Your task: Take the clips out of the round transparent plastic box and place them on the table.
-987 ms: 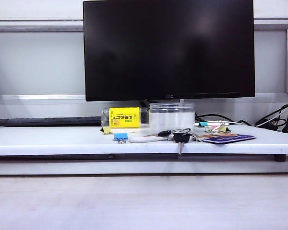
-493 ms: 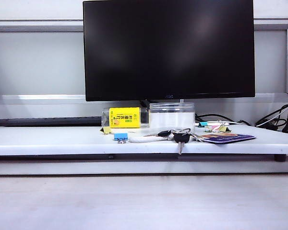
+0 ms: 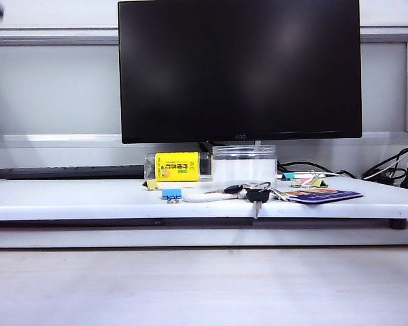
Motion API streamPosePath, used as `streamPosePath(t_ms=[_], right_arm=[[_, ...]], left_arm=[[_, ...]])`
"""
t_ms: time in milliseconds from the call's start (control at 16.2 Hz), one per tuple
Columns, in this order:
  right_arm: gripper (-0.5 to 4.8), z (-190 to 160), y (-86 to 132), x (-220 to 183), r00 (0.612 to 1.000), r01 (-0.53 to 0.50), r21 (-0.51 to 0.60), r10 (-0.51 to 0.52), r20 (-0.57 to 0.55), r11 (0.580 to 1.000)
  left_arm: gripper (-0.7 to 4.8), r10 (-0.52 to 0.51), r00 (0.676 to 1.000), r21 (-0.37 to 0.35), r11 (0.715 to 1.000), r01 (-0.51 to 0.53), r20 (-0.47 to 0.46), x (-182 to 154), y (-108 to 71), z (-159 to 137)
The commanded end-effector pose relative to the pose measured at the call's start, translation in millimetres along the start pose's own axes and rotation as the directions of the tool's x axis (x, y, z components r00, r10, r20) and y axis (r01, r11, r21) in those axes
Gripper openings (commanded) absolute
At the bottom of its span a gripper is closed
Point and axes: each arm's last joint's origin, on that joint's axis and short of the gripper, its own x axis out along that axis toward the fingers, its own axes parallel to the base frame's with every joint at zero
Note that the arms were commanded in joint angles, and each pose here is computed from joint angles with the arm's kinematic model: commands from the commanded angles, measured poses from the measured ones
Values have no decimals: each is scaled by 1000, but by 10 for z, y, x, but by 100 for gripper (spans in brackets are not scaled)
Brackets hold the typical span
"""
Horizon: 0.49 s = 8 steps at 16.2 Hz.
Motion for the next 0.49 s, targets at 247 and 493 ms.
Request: streamPosePath(t_ms=[247, 493], right_arm=[[-6, -73, -8, 200, 960, -47, 70, 26, 280, 996], [-6, -405, -56, 346, 980, 10, 81, -26, 198, 997]], left_arm=[[-6, -42, 981, -65, 996, 55, 190, 223, 127, -282], [-6, 34, 985, -80, 997, -20, 167, 288, 205, -486]])
